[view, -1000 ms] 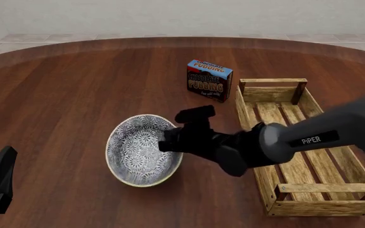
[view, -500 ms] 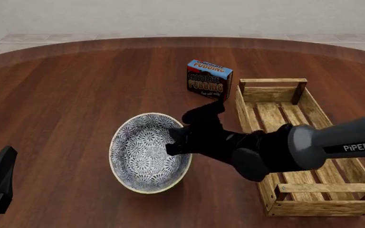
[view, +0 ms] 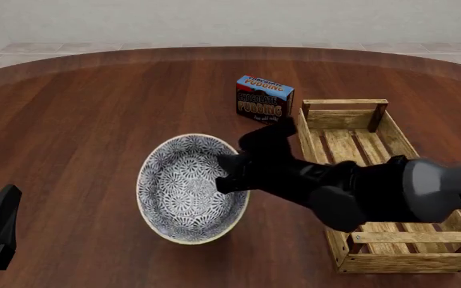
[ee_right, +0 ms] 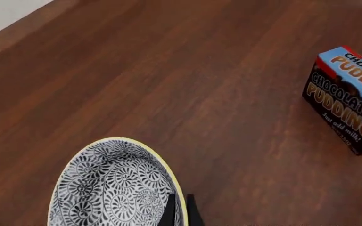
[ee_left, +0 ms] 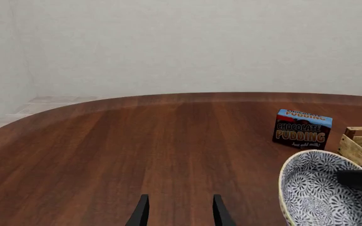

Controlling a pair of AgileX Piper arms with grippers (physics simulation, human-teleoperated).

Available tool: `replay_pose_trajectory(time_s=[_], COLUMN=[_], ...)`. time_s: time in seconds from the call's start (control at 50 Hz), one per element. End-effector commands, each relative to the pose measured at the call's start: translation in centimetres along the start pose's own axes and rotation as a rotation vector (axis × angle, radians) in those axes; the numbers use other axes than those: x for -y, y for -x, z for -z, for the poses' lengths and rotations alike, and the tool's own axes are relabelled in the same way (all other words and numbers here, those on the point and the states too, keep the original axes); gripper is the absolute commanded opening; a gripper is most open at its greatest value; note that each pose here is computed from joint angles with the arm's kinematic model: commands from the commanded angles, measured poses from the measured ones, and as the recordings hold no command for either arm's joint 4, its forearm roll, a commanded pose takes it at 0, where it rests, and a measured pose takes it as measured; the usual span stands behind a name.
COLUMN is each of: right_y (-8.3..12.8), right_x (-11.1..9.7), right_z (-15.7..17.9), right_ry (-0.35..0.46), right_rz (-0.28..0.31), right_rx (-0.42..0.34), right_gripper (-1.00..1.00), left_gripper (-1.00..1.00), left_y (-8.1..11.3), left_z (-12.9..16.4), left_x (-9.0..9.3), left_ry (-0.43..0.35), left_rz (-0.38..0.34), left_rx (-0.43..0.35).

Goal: Pick up the bowl on the left and put it in the tray.

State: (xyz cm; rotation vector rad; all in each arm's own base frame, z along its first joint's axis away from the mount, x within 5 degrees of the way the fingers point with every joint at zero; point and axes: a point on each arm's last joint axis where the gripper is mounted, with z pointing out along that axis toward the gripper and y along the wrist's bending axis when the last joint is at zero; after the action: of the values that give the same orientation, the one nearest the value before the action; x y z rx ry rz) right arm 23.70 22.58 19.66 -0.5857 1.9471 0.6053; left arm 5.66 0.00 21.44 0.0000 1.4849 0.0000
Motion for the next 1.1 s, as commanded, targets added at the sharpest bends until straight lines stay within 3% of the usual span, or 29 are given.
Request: replay_pose_trajectory(time_s=[0.02,0.52,1.1], right_y=[0.8,2.3,4.0], right_x=[-0.5,-0.9,0.0], right_z=[1.4,4.2,6.9], right_ry=[0.013,0.029,0.002], right_rz=[-0.032,-0.04,-0.047], right_rx=[0.031,0.078,0.149], right_gripper=[-1.0,-1.0,-1.0], left_gripper=[1.0,1.0,1.0], left_y=[0.0,0.0,0.0], left_z=[0.0,0.0,0.0], left_x=[0.0,0.0,0.0], left_ry=[0.0,0.0,0.0], left_rz=[0.0,0.0,0.0], left_rx=[0.0,0.0,0.0])
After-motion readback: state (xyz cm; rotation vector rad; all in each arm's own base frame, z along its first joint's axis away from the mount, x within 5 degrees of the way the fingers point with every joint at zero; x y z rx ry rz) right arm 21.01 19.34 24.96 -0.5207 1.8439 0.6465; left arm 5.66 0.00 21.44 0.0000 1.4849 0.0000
